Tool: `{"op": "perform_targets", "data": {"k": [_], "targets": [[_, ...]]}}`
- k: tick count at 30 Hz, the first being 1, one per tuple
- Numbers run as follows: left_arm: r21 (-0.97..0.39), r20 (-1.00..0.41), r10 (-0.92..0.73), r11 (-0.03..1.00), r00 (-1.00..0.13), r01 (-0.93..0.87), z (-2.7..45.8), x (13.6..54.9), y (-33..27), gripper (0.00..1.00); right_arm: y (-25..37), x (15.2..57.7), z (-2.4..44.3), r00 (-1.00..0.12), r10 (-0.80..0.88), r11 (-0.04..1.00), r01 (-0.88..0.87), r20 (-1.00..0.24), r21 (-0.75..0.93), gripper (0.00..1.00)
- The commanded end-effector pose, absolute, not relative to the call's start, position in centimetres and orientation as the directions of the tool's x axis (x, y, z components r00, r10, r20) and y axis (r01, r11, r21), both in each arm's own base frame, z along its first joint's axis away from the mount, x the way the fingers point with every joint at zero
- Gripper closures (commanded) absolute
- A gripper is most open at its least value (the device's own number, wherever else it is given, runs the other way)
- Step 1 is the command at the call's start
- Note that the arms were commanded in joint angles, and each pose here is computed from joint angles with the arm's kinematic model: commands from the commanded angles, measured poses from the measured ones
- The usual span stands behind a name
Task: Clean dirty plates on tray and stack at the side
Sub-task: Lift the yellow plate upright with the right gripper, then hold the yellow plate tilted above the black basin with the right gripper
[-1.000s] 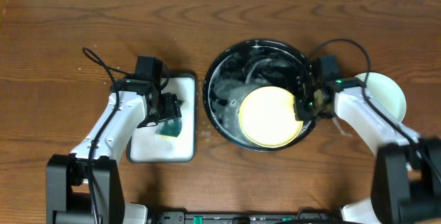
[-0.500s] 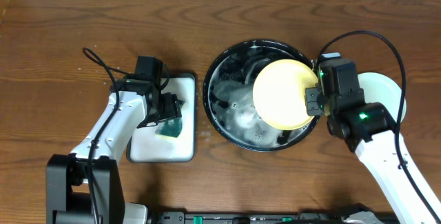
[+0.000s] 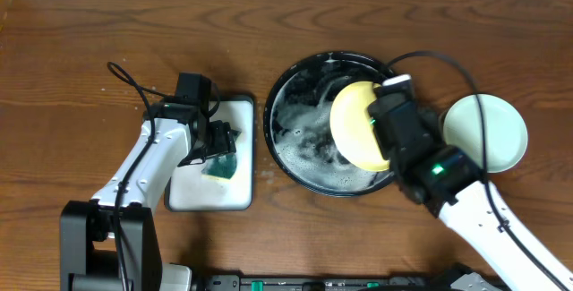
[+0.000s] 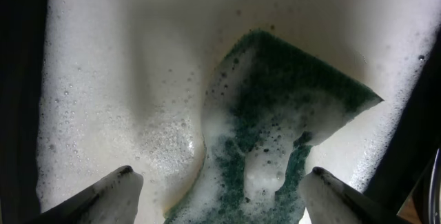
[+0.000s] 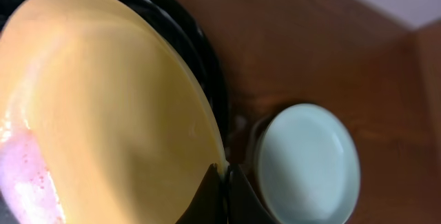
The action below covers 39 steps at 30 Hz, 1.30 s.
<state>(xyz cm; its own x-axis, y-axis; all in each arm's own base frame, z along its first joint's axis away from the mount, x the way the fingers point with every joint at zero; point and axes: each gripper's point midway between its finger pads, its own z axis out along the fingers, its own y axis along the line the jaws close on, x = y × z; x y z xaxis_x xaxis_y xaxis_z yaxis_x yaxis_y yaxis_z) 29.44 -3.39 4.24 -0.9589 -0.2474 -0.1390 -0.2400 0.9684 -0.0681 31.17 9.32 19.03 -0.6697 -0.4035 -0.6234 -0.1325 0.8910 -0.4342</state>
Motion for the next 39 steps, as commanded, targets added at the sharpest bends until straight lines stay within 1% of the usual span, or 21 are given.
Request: {"op": "perform_targets", "data": {"k": [1, 9, 13, 20, 27, 35, 39], "targets": [[-0.052, -0.142, -0.247, 0.969, -0.959, -0.242, 4.2, 29.5, -3.0, 0.19, 9.3, 31.1, 22.0, -0.601, -0.491, 0.815, -0.059, -0.631, -0.577, 0.99], [-0.052, -0.142, -0.247, 0.969, -0.959, -0.242, 4.2, 29.5, -3.0, 0.2, 11.7, 30.6, 24.6, -0.488, -0.675, 0.671, -0.092, -0.554, -0.736, 0.99], [-0.053, -0.143, -0.247, 0.969, -0.959, -0.242, 4.2, 29.5, -3.0, 0.19, 12.6, 30.5, 25.5, -0.441, -0.762, 0.575, -0.124, -0.474, -0.809, 0.99], [-0.052, -0.142, -0.247, 0.969, -0.959, -0.242, 4.2, 29.5, -3.0, 0.2, 14.0, 30.4, 26.1, -0.379, -0.834, 0.49, -0.173, -0.401, -0.854, 0.99], [-0.052, -0.142, -0.247, 0.969, -0.959, -0.242, 4.2, 29.5, -3.0, 0.2, 14.2, 30.4, 26.2, -0.373, -0.841, 0.479, -0.178, -0.391, -0.86, 0.99], [-0.052, -0.142, -0.247, 0.969, -0.959, -0.242, 4.2, 29.5, -3.0, 0.19, 13.4, 30.3, 26.8, -0.397, -0.832, 0.468, -0.128, -0.387, -0.875, 0.99], [-0.052, -0.142, -0.247, 0.969, -0.959, -0.242, 4.2, 29.4, -3.0, 0.19, 13.4, 30.3, 26.8, -0.398, -0.826, 0.478, -0.123, -0.398, -0.869, 0.99]]}}
